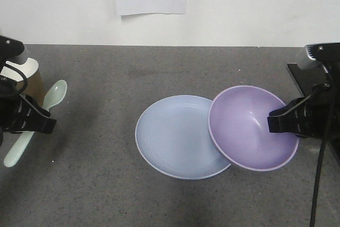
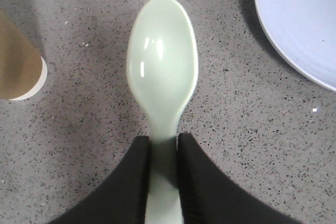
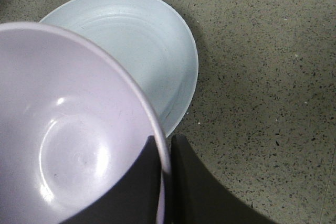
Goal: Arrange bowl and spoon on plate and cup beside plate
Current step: 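Position the base so the held bowl is beside the pale blue plate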
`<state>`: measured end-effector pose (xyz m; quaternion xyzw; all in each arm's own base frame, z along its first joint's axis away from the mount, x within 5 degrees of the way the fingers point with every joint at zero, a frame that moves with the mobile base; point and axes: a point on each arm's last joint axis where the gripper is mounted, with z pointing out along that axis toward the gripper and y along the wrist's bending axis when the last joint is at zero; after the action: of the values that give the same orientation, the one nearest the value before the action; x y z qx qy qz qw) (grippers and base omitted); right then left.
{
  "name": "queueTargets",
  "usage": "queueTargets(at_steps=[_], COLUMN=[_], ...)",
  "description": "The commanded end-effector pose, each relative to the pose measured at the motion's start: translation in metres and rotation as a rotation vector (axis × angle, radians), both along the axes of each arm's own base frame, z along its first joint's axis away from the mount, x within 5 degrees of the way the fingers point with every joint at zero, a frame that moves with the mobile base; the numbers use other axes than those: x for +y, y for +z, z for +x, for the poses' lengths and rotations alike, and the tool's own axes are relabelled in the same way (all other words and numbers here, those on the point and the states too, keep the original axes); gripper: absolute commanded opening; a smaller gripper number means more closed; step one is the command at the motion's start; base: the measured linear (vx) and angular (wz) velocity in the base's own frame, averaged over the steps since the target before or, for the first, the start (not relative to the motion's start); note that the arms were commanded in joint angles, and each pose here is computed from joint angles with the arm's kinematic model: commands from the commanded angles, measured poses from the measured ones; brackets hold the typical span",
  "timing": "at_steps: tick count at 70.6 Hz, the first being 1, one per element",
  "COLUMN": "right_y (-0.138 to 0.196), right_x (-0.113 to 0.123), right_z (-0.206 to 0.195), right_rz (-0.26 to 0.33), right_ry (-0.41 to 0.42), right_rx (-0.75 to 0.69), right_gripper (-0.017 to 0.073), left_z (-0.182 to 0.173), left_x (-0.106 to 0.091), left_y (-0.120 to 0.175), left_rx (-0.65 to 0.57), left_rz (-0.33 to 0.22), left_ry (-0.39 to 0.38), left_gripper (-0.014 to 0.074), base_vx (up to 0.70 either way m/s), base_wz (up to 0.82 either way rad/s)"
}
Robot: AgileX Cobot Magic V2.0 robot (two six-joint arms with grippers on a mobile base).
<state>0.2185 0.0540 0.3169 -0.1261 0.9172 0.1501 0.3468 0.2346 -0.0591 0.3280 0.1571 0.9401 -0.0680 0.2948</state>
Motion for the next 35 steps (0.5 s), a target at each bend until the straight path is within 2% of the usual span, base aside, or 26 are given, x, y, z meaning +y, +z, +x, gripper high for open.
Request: queueTargets(at_steps=[1, 35], right_y=[0.0161, 0.0161], right_x=[-0.0007, -0.0007], right_z=[0.0005, 0.0005], right_rz=[0.032, 0.032], right_ry=[-0.027, -0.027], right_rx=[-0.090, -0.090], right_gripper=[-0.0003, -0.0003], left_z=[-0.0006, -0.0005], left_x=[-0.0016, -0.0016], left_y=[0.0162, 0.0163], left_rx=[-0.095, -0.096], left_rz=[-0.039, -0.039], left_ry=[0.007, 0.008], left_gripper=[0.0078, 0.0078], base_vx=[0.01, 0.01], base_wz=[0.01, 0.00])
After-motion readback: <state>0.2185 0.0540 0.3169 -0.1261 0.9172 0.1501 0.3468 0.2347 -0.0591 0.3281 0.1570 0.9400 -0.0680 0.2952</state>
